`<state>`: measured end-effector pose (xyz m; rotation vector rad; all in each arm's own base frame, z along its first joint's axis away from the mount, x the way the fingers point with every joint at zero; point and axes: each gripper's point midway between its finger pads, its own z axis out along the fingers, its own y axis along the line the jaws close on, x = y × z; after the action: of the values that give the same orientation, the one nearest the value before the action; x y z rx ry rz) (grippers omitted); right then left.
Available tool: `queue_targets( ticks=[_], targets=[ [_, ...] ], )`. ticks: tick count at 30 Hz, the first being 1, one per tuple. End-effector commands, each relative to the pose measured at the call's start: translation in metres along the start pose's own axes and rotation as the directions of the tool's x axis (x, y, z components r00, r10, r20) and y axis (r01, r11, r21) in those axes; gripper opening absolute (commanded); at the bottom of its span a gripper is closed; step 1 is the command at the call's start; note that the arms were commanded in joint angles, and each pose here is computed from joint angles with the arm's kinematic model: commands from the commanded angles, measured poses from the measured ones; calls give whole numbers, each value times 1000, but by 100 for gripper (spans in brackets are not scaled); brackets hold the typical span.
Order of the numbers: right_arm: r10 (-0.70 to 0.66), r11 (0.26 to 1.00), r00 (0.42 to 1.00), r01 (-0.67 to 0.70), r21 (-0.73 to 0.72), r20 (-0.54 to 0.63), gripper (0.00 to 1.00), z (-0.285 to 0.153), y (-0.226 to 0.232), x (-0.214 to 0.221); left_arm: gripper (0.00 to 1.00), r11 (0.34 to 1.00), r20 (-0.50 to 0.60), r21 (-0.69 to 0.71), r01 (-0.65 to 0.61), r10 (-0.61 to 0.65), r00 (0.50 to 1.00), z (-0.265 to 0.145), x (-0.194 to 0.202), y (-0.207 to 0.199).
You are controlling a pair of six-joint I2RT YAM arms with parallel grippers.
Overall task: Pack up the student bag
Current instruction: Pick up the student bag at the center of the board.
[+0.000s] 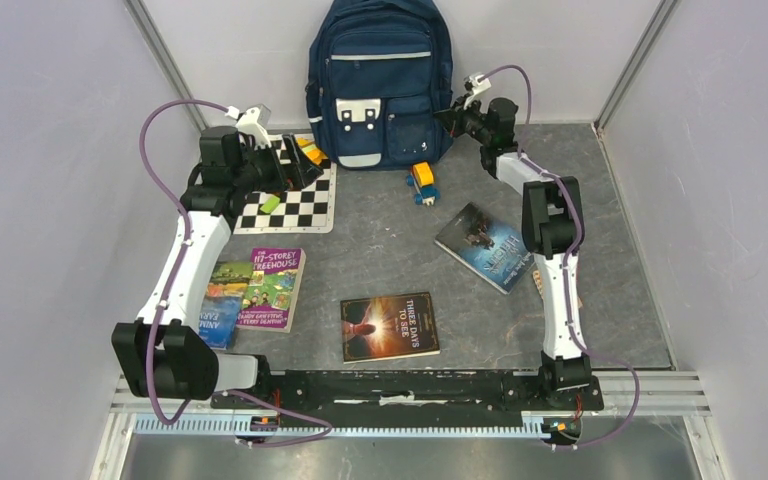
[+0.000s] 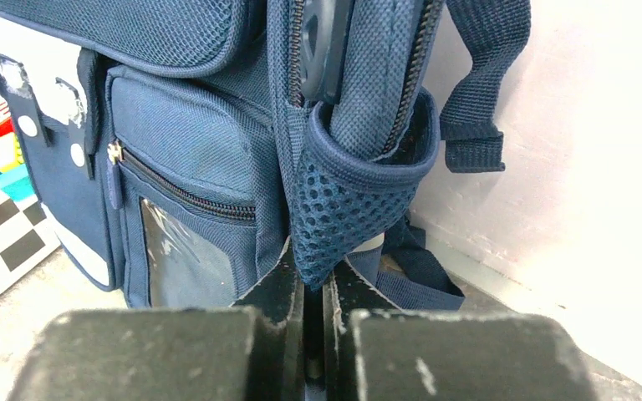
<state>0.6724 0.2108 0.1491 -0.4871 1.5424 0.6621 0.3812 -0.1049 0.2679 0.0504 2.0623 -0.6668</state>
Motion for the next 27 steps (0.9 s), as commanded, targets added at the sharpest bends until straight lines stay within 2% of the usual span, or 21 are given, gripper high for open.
queue_targets(
  ticks=[1, 7, 12, 17, 21, 27],
  targets=[
    [-93, 994, 988, 98, -38, 127, 0, -8, 44, -76, 100, 998, 38, 34, -47, 46, 998, -5, -12, -8],
    [-187, 979, 952, 201, -32, 241, 0, -36, 89, -139, 100, 996, 85, 25, -80, 78, 993, -11, -18, -9],
    [-326, 942, 896, 335, 22, 300, 0, -66, 140, -181, 100, 994, 159, -27, -110, 113, 981, -23, -29, -6],
    [-364, 929, 855, 364, 73, 368, 0, -104, 180, -207, 100, 984, 218, -136, -113, 140, 966, -36, -38, 9],
    [-392, 918, 826, 382, 109, 405, 0, -129, 206, -224, 100, 982, 242, -168, -85, 124, 962, -41, -43, 19],
    [-352, 933, 824, 344, 103, 443, 0, -163, 228, -240, 100, 966, 272, -253, -54, 125, 954, -54, -51, 46]
  ],
)
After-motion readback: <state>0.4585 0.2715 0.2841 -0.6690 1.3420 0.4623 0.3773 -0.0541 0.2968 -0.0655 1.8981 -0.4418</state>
